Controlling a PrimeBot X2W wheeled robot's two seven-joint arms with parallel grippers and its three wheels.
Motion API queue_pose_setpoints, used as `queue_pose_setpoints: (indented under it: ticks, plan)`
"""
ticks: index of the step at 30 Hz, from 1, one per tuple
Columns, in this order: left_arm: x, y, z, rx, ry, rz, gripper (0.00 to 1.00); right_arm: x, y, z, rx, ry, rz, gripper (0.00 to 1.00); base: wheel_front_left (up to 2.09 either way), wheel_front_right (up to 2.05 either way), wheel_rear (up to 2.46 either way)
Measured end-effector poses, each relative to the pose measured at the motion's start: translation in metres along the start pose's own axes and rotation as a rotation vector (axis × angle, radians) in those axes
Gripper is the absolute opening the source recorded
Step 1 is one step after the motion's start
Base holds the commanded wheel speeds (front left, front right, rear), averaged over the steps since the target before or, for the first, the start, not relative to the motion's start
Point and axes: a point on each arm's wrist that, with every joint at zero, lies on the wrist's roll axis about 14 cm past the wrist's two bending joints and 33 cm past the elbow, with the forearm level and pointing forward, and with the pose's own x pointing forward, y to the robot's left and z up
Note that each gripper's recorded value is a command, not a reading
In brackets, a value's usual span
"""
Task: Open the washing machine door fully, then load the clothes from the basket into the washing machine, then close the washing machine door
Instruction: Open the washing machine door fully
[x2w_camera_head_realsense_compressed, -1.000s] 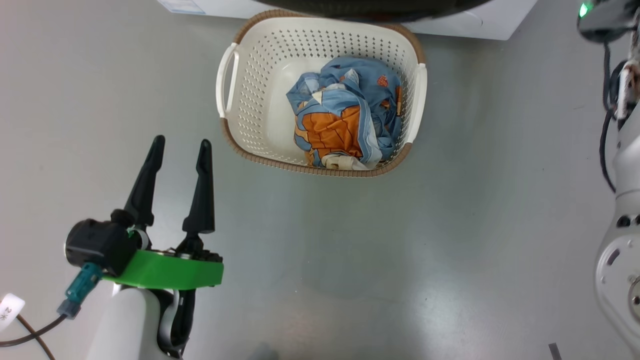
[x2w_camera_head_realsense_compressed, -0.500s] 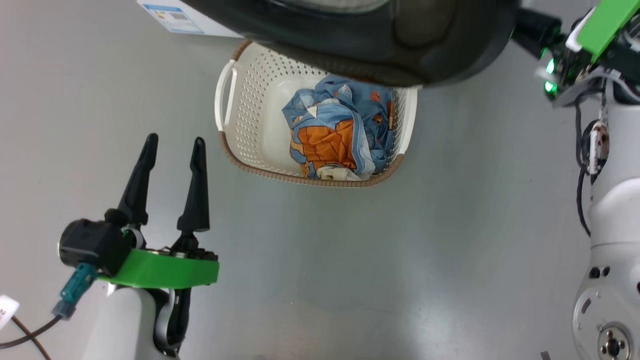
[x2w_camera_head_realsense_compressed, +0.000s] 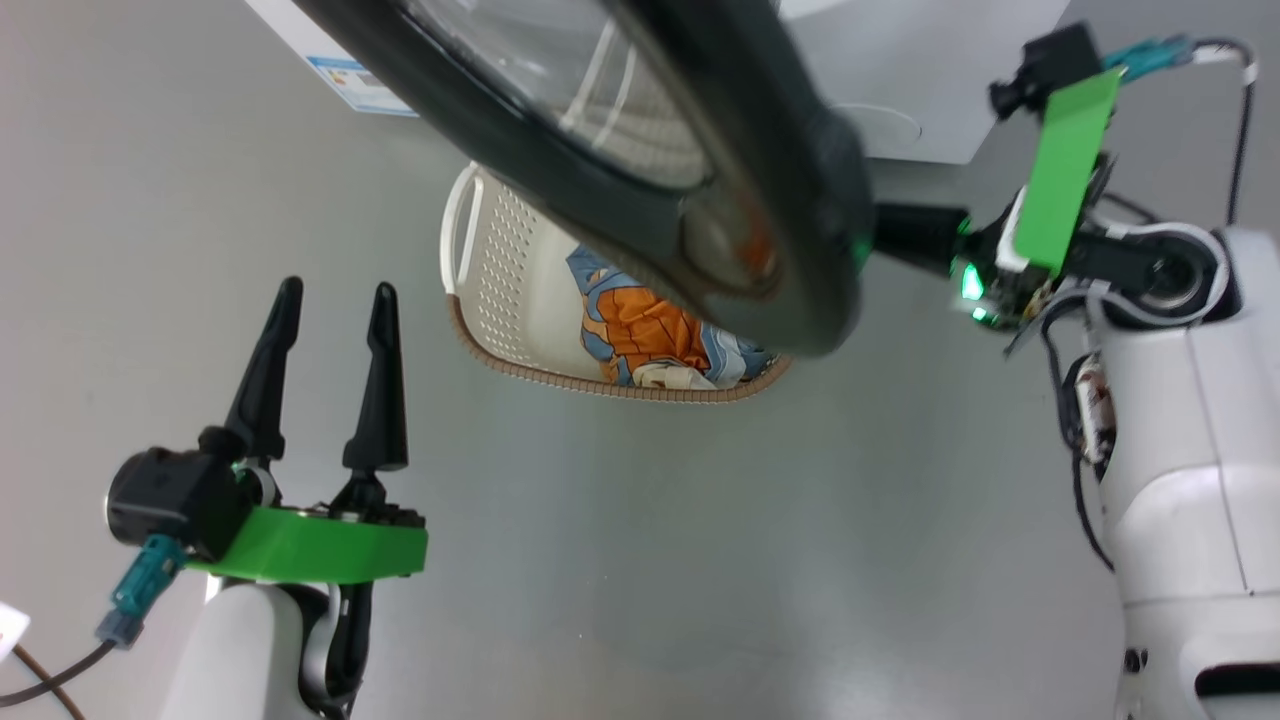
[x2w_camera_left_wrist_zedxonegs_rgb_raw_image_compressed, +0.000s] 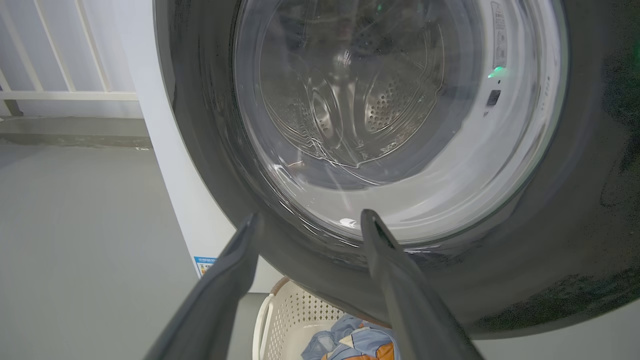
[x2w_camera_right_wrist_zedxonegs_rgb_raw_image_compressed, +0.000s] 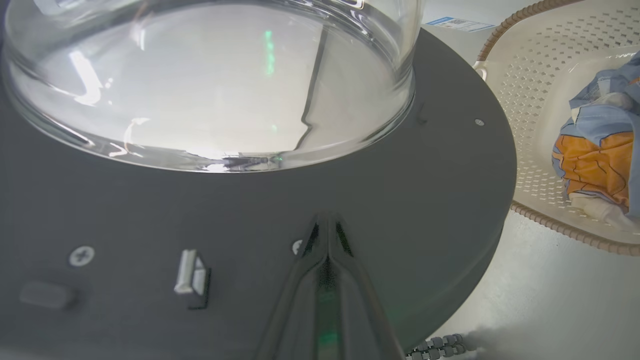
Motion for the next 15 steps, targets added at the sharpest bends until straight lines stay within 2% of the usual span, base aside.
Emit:
queue_pose_setpoints:
  ticks: [15]
  plan:
    - [-0.016,0.009,0.009,0.005,-0.012,0.033,1.0,0.033,0.021,-0.088,-0.014,0.232,0.076,0.0,0.0,0.0,0.0]
